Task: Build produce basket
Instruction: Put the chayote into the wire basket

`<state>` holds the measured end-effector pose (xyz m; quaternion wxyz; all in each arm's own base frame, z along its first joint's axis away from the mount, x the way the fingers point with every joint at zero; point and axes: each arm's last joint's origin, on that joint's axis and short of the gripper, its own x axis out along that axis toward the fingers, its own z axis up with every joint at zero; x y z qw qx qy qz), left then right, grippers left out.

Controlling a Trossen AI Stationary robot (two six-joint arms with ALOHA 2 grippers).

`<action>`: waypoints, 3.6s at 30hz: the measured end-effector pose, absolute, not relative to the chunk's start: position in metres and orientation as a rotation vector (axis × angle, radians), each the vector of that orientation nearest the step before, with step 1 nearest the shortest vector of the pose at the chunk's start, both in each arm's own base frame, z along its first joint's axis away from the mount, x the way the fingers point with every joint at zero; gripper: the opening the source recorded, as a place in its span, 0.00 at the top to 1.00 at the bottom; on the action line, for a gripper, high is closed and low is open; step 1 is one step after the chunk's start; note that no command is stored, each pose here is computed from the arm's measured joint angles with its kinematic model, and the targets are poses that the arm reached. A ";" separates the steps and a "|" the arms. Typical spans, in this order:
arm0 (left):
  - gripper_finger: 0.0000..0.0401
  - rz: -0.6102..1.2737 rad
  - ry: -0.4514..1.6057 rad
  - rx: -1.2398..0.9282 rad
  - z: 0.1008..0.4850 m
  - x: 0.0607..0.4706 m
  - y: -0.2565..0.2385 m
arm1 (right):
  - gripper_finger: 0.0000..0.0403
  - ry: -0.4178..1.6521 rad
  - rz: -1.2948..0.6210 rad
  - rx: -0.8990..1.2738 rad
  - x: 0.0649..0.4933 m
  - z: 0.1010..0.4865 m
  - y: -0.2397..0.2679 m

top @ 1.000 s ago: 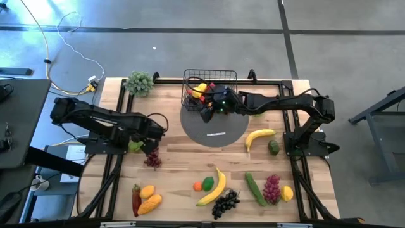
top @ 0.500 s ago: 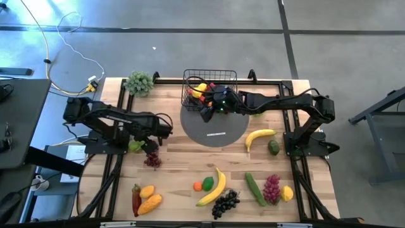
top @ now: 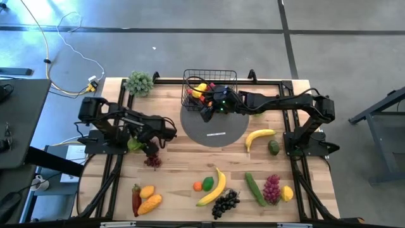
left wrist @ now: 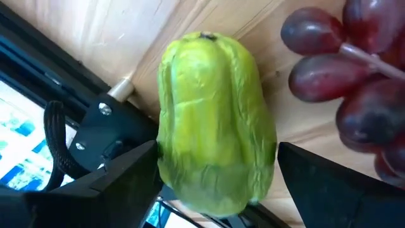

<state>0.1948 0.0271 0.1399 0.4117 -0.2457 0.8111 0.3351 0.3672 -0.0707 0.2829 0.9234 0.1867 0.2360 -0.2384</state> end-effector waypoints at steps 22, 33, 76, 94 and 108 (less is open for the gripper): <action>0.47 0.782 1.963 -0.489 0.148 0.204 0.031 | 0.31 0.491 -0.491 0.383 0.367 0.282 -0.071; 0.48 0.814 1.667 -0.558 0.202 0.214 0.042 | 0.33 0.482 -0.500 0.402 0.366 0.284 -0.073; 0.48 0.552 0.440 -0.544 0.322 0.264 0.100 | 0.33 0.195 -0.115 0.587 0.351 0.329 -0.121; 0.48 0.561 0.299 -0.434 0.332 0.274 0.106 | 0.43 0.162 -0.107 0.537 0.355 0.328 -0.125; 0.39 0.602 0.287 -0.402 0.331 0.277 0.108 | 0.61 0.160 -0.121 0.551 0.355 0.326 -0.130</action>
